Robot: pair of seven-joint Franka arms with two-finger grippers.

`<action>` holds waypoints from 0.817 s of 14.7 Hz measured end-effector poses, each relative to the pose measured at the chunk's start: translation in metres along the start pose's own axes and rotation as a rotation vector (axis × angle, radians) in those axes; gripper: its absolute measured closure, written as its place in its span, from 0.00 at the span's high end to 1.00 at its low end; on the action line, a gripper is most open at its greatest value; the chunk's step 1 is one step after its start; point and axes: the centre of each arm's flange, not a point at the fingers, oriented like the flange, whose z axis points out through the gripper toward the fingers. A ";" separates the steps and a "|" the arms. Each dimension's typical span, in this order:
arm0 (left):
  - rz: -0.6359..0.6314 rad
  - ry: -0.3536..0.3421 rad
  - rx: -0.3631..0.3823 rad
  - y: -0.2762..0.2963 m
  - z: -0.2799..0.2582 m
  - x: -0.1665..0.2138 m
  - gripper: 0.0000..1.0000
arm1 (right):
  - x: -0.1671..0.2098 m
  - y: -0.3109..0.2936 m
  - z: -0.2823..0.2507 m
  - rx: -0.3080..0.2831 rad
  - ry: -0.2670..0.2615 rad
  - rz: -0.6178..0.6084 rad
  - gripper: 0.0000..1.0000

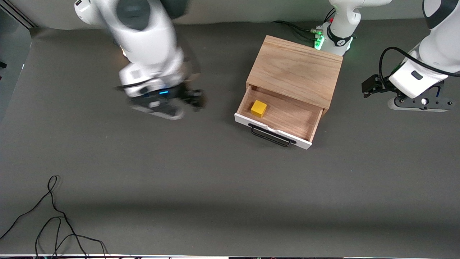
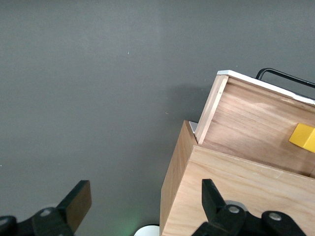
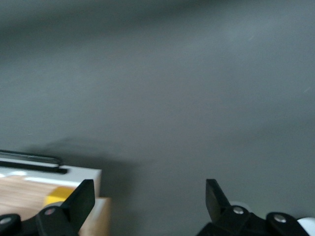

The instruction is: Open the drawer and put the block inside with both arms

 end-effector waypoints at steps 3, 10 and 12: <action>-0.003 -0.001 0.000 -0.001 0.001 0.001 1.00 | 0.047 0.112 -0.014 0.002 -0.015 -0.095 1.00; -0.012 -0.003 -0.002 -0.007 0.001 0.001 1.00 | 0.082 0.271 -0.019 0.015 -0.029 -0.227 1.00; -0.012 -0.003 -0.002 -0.007 0.001 0.001 1.00 | 0.086 0.294 -0.019 0.017 -0.029 -0.233 1.00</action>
